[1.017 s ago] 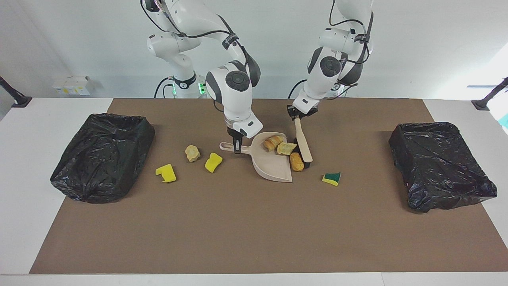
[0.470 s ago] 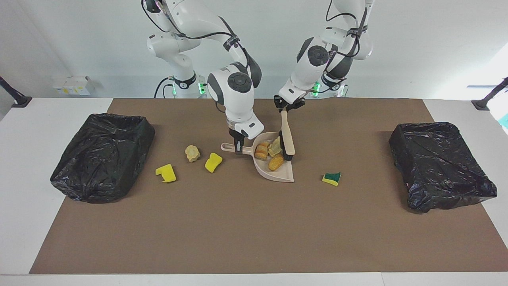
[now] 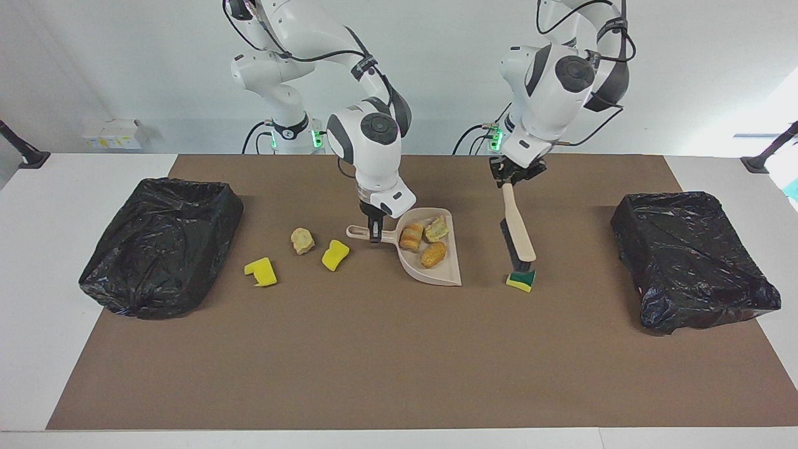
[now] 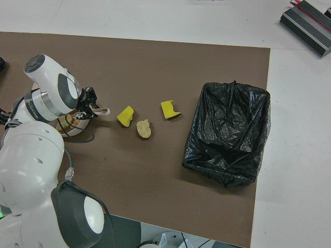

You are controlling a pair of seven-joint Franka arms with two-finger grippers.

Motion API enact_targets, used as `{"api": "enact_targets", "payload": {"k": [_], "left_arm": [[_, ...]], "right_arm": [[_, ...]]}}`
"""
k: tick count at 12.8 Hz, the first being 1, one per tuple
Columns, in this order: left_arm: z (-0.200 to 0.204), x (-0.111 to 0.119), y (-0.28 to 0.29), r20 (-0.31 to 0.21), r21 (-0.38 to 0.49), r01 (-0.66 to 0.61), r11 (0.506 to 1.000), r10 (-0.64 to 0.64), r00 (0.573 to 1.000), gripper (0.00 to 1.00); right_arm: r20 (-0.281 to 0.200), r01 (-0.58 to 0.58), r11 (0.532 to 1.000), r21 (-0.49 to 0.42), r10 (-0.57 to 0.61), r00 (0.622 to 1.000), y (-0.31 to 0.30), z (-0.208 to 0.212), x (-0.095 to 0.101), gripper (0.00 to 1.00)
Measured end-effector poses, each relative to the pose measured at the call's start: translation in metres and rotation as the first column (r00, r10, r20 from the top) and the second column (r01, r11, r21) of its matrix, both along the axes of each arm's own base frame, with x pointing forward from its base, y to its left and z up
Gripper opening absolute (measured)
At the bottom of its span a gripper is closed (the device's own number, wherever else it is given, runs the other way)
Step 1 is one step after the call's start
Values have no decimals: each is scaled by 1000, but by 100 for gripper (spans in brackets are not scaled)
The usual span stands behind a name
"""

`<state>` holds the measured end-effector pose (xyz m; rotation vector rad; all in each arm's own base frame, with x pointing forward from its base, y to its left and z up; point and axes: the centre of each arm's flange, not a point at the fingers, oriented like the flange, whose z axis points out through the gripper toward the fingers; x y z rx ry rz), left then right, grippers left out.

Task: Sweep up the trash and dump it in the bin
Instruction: 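Pull the brush back toward the green sponge with the left gripper, then sweep the green sponge into the dustpan with the left gripper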

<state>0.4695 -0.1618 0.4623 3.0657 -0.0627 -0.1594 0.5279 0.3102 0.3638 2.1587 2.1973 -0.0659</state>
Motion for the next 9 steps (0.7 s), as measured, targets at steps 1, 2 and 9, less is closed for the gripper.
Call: {"api": "enact_targets", "payload": {"k": [1,2,9], "left_arm": [[-3,16,21,18,0,11,1000,-11,1000,26],[-10,28,40,26,1,23,1000,-23,999,26],[-106,46,59,-59,31,116,993,-114,992,26]], "right_arm": [[4,-4,1000,-5,4,1000,0,0,0,32],[12,-9,1000,-12,9,1000,0,1,1,32],[49,-22,999,-47,25,998,8,2,-3,32]]}}
